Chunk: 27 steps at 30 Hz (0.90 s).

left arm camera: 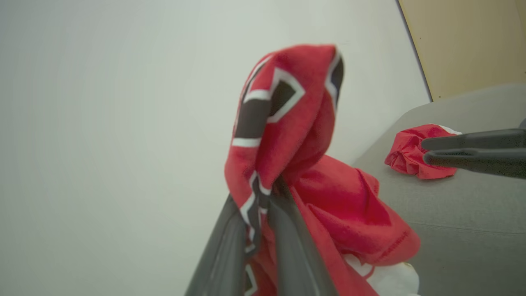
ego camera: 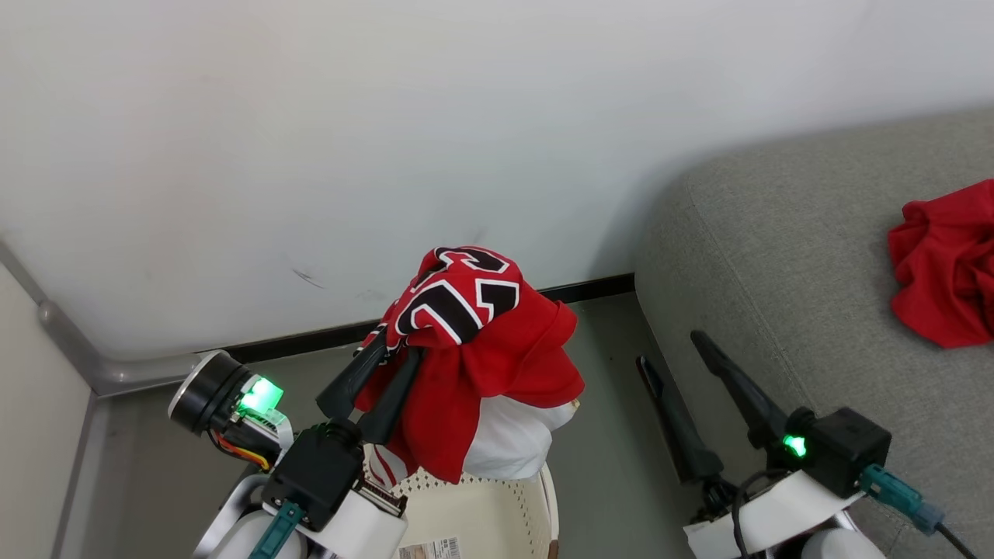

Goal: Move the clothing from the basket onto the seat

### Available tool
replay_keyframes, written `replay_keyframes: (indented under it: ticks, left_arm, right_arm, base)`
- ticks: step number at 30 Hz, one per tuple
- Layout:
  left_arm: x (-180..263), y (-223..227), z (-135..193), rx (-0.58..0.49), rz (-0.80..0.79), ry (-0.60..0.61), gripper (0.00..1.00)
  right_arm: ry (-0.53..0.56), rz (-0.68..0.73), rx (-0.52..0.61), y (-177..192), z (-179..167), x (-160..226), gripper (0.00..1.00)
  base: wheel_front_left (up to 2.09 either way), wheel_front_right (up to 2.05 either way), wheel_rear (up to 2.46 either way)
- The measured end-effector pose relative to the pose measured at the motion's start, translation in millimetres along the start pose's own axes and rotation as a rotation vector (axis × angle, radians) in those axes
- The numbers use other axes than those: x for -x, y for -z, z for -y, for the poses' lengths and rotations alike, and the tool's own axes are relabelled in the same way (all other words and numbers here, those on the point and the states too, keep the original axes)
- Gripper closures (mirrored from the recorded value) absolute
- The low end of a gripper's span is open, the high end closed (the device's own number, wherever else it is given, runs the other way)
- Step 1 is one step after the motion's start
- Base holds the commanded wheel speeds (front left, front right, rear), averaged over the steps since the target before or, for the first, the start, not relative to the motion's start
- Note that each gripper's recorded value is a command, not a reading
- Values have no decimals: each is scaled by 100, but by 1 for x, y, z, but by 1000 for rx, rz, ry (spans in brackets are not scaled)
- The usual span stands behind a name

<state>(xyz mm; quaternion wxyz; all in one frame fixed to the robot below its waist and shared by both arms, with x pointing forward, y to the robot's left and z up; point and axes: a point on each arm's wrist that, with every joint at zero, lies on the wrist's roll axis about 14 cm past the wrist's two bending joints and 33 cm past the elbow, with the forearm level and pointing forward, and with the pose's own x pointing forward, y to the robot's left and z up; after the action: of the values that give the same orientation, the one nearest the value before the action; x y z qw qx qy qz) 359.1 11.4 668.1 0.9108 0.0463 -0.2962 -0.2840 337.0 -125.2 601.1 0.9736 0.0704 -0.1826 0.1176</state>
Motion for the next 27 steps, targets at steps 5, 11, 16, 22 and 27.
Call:
replay_keyframes:
  ticks: [5, 11, 16, 22, 27]
  left_arm:
    - [-1, 0, 4, -7, 1, 12, 100]
    - [0, 0, 9, -6, 2, 34, 100]
    - [1, 0, 15, -10, 2, 55, 100]
    - [2, 0, 16, -23, -1, 67, 100]
    - [3, -4, 23, -15, 11, 93, 100]
  right_arm:
    - [-52, 107, 23, -33, -10, -14, 0]
    - [-182, 87, 17, -29, -42, -12, 0]
    - [-284, 72, 100, -26, -55, -11, 0]
    - [-342, 146, 163, -48, -61, -25, 0]
    - [-374, 95, 174, -32, -63, -25, 0]
  base:
    - [0, 0, 0]
    - [0, 0, 0]
    - [0, 0, 0]
    - [0, 0, 0]
    - [0, 0, 0]
